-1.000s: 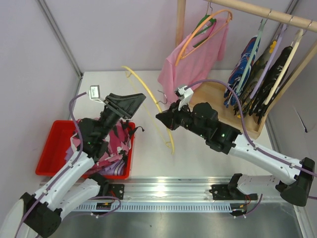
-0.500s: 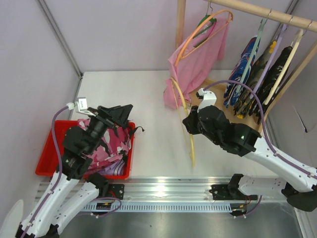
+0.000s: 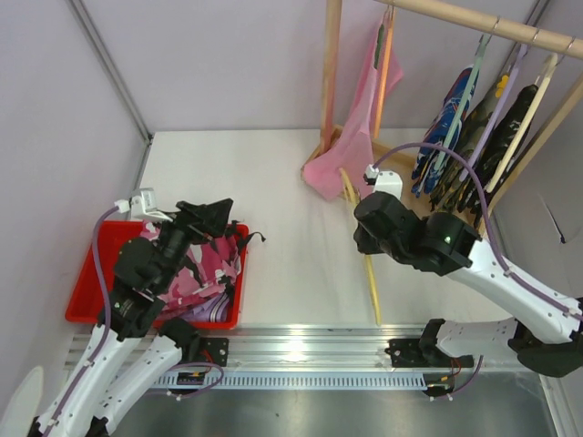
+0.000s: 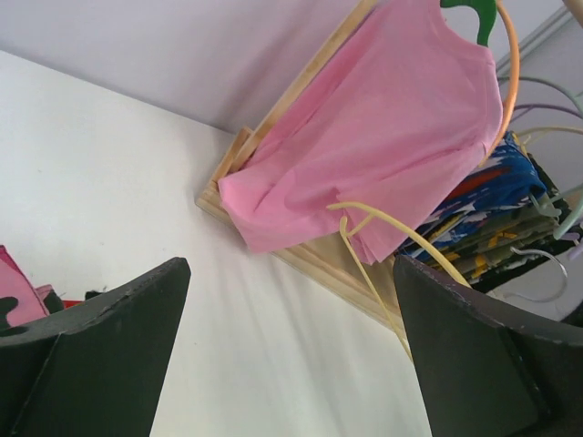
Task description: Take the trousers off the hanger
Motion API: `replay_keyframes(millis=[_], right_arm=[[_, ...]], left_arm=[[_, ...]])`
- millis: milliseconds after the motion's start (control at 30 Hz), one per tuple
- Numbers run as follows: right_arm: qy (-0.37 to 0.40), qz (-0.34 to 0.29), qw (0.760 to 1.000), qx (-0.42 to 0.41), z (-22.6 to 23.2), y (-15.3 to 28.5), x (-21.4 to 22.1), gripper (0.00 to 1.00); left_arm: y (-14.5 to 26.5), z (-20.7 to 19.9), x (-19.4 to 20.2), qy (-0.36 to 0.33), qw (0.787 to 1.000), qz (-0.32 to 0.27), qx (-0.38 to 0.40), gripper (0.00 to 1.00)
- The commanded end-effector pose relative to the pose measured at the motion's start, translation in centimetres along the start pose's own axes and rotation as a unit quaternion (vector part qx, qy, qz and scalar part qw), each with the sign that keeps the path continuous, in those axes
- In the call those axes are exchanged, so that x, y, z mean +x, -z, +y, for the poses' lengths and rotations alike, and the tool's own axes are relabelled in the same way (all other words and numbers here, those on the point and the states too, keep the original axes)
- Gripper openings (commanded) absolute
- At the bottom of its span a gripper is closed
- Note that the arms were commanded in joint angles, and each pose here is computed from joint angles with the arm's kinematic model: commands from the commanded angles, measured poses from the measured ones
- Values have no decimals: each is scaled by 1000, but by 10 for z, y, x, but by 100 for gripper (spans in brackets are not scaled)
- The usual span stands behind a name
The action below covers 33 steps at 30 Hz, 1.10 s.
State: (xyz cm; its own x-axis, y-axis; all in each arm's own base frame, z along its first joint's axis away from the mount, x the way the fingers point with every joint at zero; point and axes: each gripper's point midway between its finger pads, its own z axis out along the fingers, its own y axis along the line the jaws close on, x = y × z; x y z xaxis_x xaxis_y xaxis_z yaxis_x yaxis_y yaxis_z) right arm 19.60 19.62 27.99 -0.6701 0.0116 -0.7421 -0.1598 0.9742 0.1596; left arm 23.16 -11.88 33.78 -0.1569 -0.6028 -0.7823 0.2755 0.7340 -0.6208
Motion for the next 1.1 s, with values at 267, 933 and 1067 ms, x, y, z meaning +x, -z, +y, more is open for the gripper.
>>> replay_keyframes(millis=[267, 933, 1067], right_arm=[[-31, 33, 993, -113, -2, 60, 23, 0], [-83, 12, 989, 122, -74, 18, 8, 0], [-84, -28, 983, 163, -79, -1, -34, 0]], left_arm=[[-2, 9, 6, -27, 1000, 4, -11, 99], [3, 11, 20, 18, 1000, 6, 6, 99], [1, 12, 21, 8, 1000, 11, 3, 99]])
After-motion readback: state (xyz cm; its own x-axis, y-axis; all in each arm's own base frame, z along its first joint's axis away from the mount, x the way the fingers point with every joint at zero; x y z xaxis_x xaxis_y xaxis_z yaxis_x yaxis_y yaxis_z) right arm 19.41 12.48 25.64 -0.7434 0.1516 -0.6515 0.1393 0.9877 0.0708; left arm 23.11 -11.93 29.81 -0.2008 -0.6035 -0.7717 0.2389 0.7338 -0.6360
